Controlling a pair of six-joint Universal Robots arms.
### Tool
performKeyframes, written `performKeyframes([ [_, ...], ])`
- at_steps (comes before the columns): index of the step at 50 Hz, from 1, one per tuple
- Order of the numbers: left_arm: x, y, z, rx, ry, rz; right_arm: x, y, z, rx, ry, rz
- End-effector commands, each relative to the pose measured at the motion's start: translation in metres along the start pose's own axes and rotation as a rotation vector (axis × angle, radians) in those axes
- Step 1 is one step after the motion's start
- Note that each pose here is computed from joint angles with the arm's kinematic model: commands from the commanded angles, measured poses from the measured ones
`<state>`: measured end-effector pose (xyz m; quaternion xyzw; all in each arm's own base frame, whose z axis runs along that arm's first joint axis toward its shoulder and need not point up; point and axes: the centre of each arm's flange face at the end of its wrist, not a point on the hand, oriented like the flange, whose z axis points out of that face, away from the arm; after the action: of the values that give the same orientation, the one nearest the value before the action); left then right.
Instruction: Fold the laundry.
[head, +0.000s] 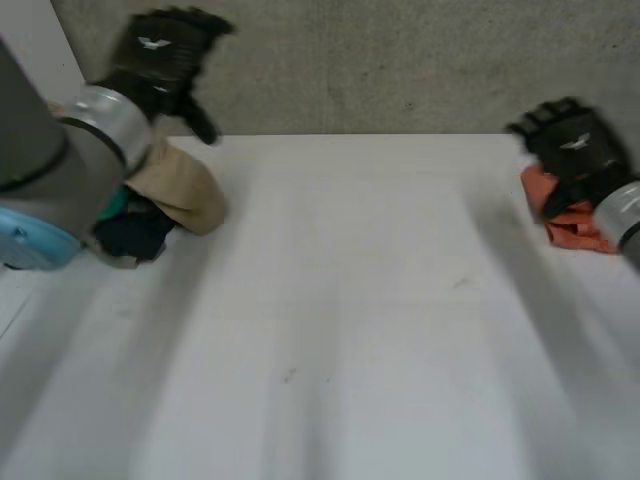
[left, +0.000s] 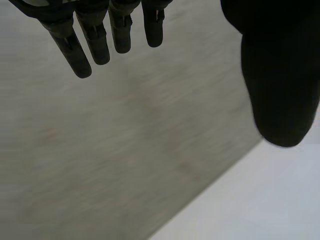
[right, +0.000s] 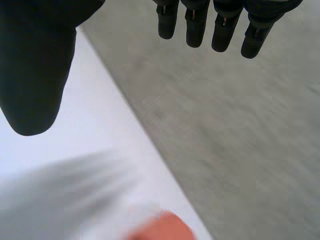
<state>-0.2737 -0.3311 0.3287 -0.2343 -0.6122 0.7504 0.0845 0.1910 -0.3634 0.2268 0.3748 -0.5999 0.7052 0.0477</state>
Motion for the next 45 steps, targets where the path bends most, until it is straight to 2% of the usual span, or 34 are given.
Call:
performKeyframes([
  [1,-0.091,0.076,0.038,-0.137,-0.194,0.279,-0.054,-0.008,-0.03,-0.021,-0.171,0.041],
  [2,-0.105,0.097,0.045,-0.174,-0.209,0.332,-0.056,-0.007,-0.031,-0.026,-0.175,0.044],
  [6,-0.137,0.146,0.062,-0.225,-0.255,0.435,-0.063,-0.002,-0.038,-0.061,-0.2,0.062],
  [10,-0.164,0.18,0.074,-0.229,-0.313,0.489,-0.067,0.003,-0.042,-0.093,-0.222,0.076],
  [14,-0.172,0.191,0.081,-0.212,-0.325,0.498,-0.07,0.009,-0.046,-0.124,-0.233,0.091],
  [17,-0.164,0.189,0.085,-0.194,-0.32,0.491,-0.072,0.012,-0.05,-0.141,-0.236,0.096],
  [20,-0.142,0.175,0.088,-0.149,-0.311,0.474,-0.073,0.012,-0.053,-0.148,-0.236,0.099],
  [25,-0.101,0.085,0.078,0.049,-0.309,0.394,-0.071,0.013,-0.053,-0.157,-0.223,0.096],
  [28,-0.077,0.049,0.066,0.127,-0.276,0.348,-0.069,0.013,-0.052,-0.164,-0.204,0.092],
  [29,-0.055,0.027,0.057,0.172,-0.238,0.314,-0.067,0.012,-0.052,-0.164,-0.196,0.09],
  [32,-0.021,0.002,0.042,0.22,-0.167,0.256,-0.062,0.008,-0.052,-0.163,-0.169,0.081],
  [33,0.003,-0.008,0.033,0.238,-0.107,0.218,-0.061,0.007,-0.052,-0.162,-0.164,0.08],
  [40,0.102,0.005,-0.003,0.162,0.156,0.121,-0.056,0.001,-0.055,-0.153,-0.14,0.083],
  [41,0.127,0.021,-0.011,0.11,0.222,0.113,-0.057,0.001,-0.056,-0.155,-0.142,0.084],
  [45,0.173,0.063,-0.026,-0.009,0.34,0.112,-0.058,0.002,-0.057,-0.16,-0.145,0.086],
])
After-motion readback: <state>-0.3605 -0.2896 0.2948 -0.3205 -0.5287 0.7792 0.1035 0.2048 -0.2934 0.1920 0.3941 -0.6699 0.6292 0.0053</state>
